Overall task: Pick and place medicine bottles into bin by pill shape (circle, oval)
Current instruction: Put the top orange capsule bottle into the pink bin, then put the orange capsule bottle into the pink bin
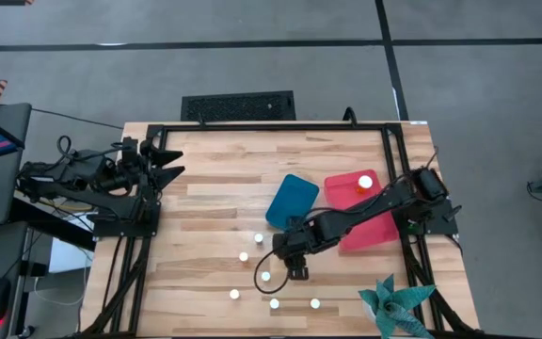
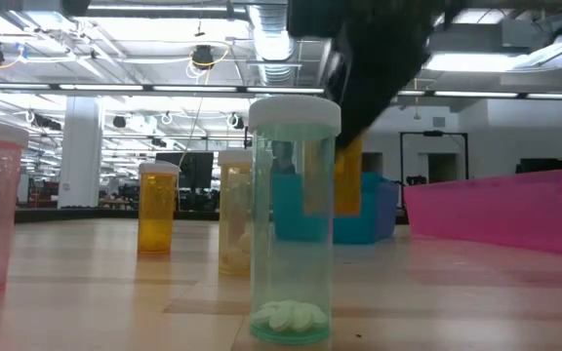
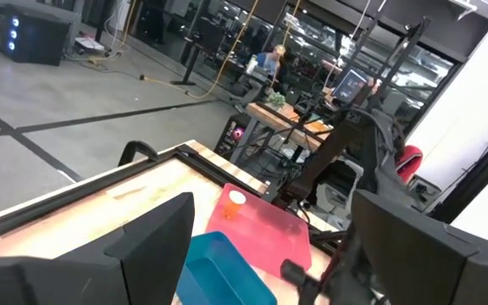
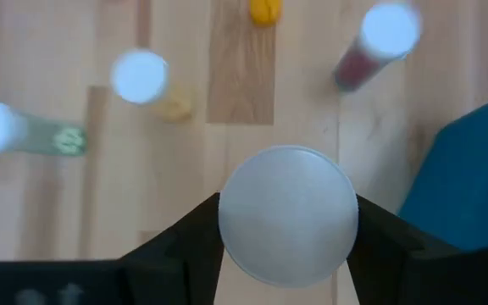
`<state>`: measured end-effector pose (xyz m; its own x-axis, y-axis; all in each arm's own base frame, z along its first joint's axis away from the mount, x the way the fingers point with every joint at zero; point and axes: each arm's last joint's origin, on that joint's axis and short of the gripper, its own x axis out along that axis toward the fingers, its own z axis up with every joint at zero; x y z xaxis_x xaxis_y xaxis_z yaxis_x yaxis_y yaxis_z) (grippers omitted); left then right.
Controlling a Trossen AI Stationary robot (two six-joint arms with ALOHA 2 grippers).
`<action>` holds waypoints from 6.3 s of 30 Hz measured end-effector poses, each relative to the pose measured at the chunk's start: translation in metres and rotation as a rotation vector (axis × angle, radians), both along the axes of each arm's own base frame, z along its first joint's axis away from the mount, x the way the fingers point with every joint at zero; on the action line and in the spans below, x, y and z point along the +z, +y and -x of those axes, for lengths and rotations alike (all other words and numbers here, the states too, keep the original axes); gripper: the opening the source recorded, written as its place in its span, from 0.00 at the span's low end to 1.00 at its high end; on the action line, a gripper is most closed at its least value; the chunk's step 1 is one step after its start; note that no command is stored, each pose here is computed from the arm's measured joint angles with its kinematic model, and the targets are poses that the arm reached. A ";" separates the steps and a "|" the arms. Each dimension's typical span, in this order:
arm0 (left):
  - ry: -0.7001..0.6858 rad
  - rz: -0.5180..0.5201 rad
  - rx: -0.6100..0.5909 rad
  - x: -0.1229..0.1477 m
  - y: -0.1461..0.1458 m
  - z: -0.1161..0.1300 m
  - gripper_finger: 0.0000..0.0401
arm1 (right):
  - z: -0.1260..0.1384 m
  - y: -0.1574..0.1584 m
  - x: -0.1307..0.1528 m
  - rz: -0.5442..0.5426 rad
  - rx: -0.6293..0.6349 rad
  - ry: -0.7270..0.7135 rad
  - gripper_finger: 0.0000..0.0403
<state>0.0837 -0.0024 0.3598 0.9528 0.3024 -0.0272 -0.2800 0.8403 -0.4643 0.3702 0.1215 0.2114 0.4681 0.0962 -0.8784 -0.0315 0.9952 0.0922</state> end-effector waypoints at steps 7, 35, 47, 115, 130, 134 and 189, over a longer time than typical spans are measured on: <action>0.000 0.000 0.000 0.000 0.000 0.000 0.78 | 0.039 -0.015 0.065 0.016 -0.060 -0.068 0.51; -0.012 0.030 0.062 0.000 0.002 0.000 0.78 | 0.179 -0.121 -0.002 0.159 -0.713 -0.001 0.55; -0.010 0.029 0.085 0.000 0.002 0.001 0.78 | 0.172 -0.145 -0.037 0.213 -0.756 0.072 0.56; 0.025 -0.036 -0.002 -0.001 0.000 0.000 0.78 | 0.072 0.118 0.010 -0.171 -0.179 0.010 0.80; 0.042 -0.039 -0.002 -0.003 0.000 0.000 0.78 | 0.079 0.137 -0.022 -0.126 -0.156 0.110 0.80; 0.043 -0.039 -0.001 -0.003 0.000 0.000 0.78 | 0.075 0.134 -0.027 -0.119 -0.172 0.118 0.80; 0.043 -0.043 0.006 -0.003 0.000 0.000 0.78 | 0.086 0.101 0.019 -0.001 -0.265 0.015 0.29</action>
